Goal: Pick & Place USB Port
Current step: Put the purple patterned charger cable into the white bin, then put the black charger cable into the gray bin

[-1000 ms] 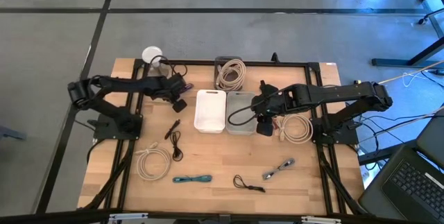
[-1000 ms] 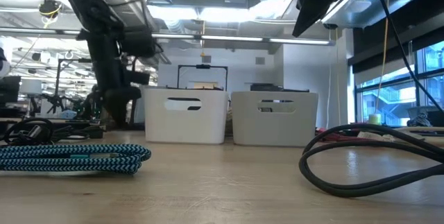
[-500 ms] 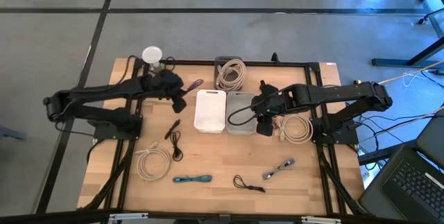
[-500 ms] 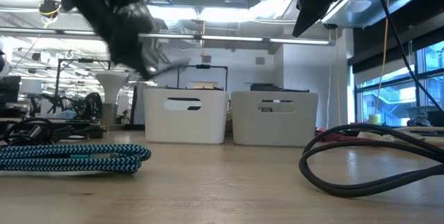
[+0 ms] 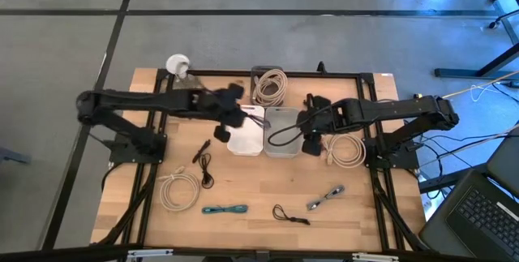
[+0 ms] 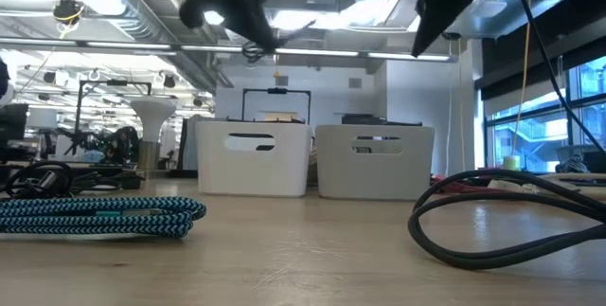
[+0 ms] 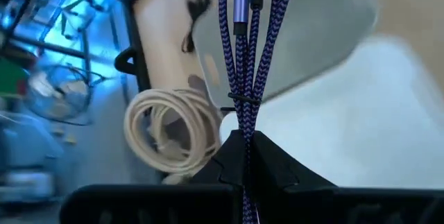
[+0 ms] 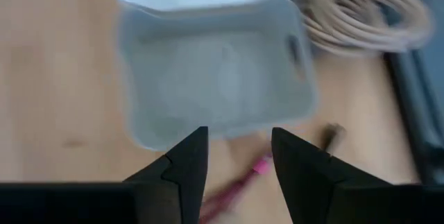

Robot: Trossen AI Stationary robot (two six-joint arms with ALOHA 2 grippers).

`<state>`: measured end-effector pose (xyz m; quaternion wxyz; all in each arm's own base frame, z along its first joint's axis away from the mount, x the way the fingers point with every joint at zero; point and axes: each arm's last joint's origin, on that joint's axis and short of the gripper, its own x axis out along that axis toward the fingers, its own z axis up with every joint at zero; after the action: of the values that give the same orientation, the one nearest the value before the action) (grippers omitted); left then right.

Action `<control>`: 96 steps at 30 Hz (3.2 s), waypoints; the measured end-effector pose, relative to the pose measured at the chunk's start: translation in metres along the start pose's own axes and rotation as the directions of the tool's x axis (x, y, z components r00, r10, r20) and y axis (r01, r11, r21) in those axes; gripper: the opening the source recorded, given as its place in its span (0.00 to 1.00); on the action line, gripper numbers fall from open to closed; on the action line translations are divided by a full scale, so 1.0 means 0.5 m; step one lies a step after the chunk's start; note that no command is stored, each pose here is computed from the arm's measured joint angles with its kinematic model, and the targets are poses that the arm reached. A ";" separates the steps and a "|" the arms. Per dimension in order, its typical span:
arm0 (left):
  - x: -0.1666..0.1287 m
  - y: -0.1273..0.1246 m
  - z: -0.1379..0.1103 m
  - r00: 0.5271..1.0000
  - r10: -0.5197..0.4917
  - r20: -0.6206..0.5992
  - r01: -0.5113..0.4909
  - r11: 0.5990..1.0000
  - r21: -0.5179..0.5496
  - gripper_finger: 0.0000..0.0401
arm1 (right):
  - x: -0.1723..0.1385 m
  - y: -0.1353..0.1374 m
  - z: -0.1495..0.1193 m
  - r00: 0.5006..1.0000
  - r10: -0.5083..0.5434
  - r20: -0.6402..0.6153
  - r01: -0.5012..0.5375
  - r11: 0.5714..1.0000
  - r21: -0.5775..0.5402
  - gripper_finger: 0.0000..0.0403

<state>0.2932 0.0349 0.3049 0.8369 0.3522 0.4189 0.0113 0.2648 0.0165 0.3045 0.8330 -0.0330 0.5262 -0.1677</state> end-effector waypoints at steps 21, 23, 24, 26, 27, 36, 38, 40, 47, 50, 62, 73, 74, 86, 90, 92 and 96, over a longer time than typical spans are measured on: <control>0.069 -0.049 0.088 0.971 0.094 -0.220 0.020 0.884 0.467 0.01 | -0.024 -0.009 -0.016 0.996 -0.089 0.008 0.089 0.996 -0.016 0.40; 0.063 -0.034 0.071 0.972 0.065 -0.225 0.022 0.931 0.364 0.01 | -0.026 -0.002 -0.013 0.998 -0.063 0.029 0.064 0.998 -0.030 0.40; 0.063 -0.031 0.057 0.969 0.057 -0.239 0.029 0.940 0.340 0.01 | -0.027 0.002 -0.012 0.998 -0.052 0.036 0.053 0.998 -0.043 0.40; 0.070 -0.034 0.032 0.960 0.049 -0.275 0.056 0.931 0.361 0.01 | -0.028 0.007 -0.010 0.998 -0.039 0.050 0.042 0.998 -0.056 0.40; 0.076 -0.038 0.020 0.956 0.039 -0.291 0.082 0.916 0.392 0.01 | -0.029 0.008 -0.009 0.998 -0.036 0.056 0.039 0.997 -0.060 0.40; 0.101 -0.095 -0.028 0.925 -0.127 -0.357 0.334 0.717 0.612 0.01 | -0.029 0.008 0.006 0.992 -0.022 0.126 0.033 0.996 -0.081 0.40; 0.102 -0.100 -0.031 0.923 -0.155 -0.351 0.351 0.709 0.612 0.01 | -0.029 0.009 0.008 0.991 -0.021 0.133 0.033 0.996 -0.087 0.40; 0.103 -0.103 -0.034 0.920 -0.185 -0.346 0.372 0.690 0.621 0.01 | -0.029 0.009 0.010 0.989 -0.019 0.143 0.031 0.996 -0.084 0.40; 0.122 -0.108 -0.027 0.927 -0.212 -0.309 0.371 0.633 0.680 0.01 | -0.029 0.010 0.013 0.987 -0.016 0.158 0.028 0.997 -0.078 0.40; 0.137 -0.112 -0.032 0.916 -0.236 -0.325 0.399 0.619 0.676 0.01 | -0.029 0.010 0.013 0.987 -0.016 0.158 0.028 0.997 -0.077 0.40; 0.170 -0.124 -0.038 0.896 -0.251 -0.365 0.439 0.618 0.652 0.11 | -0.028 0.010 0.012 0.988 -0.017 0.151 0.029 0.997 -0.078 0.40; 0.170 -0.118 -0.037 0.905 -0.179 -0.385 0.389 0.712 0.584 0.26 | -0.028 0.010 0.012 0.988 -0.017 0.151 0.029 0.997 -0.076 0.40; 0.167 -0.117 -0.037 0.902 -0.140 -0.407 0.376 0.719 0.585 0.27 | -0.028 0.010 0.012 0.988 -0.017 0.150 0.029 0.997 -0.075 0.40; 0.003 -0.100 -0.019 0.944 -0.139 -0.300 0.076 0.974 -0.211 0.29 | -0.026 0.006 -0.008 0.998 -0.039 0.055 0.041 0.999 -0.031 0.40; -0.056 -0.103 -0.039 0.930 -0.207 -0.303 -0.004 0.820 -0.572 0.29 | -0.026 0.005 -0.009 0.998 -0.040 0.049 0.041 0.999 -0.014 0.40; -0.076 -0.110 -0.056 0.922 -0.234 -0.307 -0.050 0.715 -0.697 0.28 | -0.027 0.007 -0.009 0.998 -0.039 0.051 0.040 0.999 -0.014 0.40; -0.092 -0.139 -0.097 0.924 -0.210 -0.320 -0.128 0.618 -0.776 0.27 | -0.027 0.001 -0.013 0.991 -0.124 0.047 0.125 0.992 -0.023 0.40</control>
<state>0.2097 -0.0035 0.2759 0.8078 -0.0680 0.5334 0.2416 0.2537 0.0219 0.3132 0.8322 -0.0801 0.5062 -0.2117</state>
